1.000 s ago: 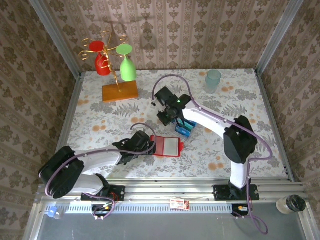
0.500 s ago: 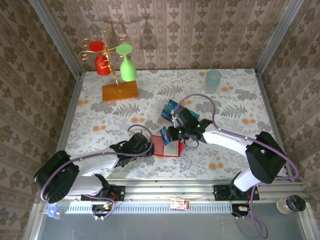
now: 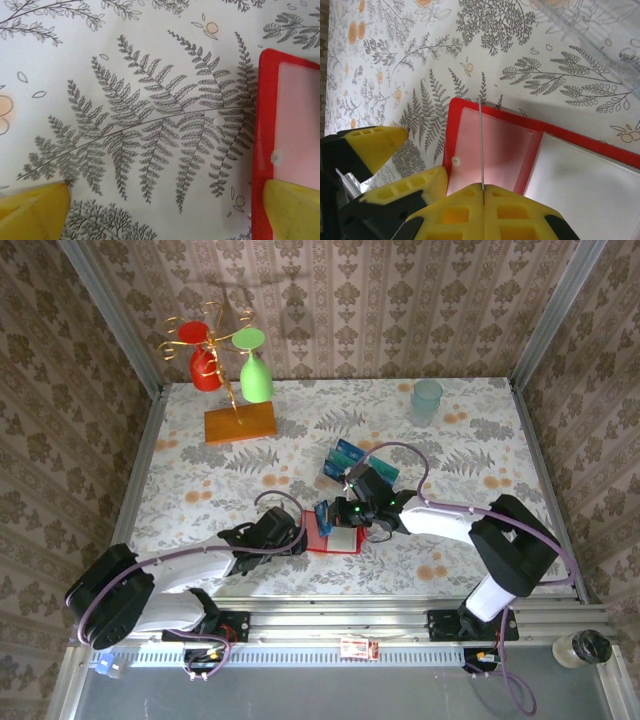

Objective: Put the credit cards into the card holder

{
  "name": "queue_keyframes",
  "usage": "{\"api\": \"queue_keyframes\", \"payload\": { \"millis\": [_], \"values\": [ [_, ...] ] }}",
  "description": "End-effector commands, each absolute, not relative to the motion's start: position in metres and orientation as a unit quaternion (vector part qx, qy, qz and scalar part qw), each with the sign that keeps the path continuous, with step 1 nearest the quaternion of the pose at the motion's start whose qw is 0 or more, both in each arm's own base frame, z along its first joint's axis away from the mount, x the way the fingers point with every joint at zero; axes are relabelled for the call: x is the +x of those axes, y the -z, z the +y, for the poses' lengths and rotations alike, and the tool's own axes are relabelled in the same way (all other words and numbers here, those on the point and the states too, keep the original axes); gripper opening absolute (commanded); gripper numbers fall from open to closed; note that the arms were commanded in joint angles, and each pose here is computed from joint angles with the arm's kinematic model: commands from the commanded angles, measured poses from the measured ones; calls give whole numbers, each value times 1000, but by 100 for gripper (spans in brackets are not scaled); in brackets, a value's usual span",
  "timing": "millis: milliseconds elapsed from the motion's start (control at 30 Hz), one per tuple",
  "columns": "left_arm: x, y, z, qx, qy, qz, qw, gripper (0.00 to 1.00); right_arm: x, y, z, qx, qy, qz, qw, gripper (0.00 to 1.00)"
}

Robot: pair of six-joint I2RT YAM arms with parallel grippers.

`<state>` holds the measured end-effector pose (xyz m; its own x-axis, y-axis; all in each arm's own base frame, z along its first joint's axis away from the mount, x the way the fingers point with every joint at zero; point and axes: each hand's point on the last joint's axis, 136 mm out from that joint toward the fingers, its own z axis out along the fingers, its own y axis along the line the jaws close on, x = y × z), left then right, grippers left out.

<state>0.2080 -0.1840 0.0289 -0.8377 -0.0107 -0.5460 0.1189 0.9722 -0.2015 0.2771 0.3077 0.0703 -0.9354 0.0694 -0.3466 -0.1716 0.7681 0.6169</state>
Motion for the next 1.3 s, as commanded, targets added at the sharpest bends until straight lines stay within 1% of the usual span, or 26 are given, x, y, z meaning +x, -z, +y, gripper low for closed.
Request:
{"api": "queue_keyframes", "payload": {
  "millis": [0,300,567,767,1033,1267],
  "values": [
    [207,-40,-174,19,97,951,291,100,277,-66,316,-26,-350,922,162,0],
    [210,-56,-175,25,105,945,308,100,271,-49,328,-44,-356,926,121,0],
    [219,-55,-192,56,105,945,304,100,270,-53,327,-48,-359,924,121,0],
    [223,-48,-201,69,99,948,294,100,272,-71,320,-45,-366,919,138,0],
    [226,-49,-208,74,109,946,298,100,281,-99,281,-1,-364,913,186,0],
    [234,-55,-216,89,108,942,305,100,273,-101,258,40,-363,904,221,0]
  ]
}}
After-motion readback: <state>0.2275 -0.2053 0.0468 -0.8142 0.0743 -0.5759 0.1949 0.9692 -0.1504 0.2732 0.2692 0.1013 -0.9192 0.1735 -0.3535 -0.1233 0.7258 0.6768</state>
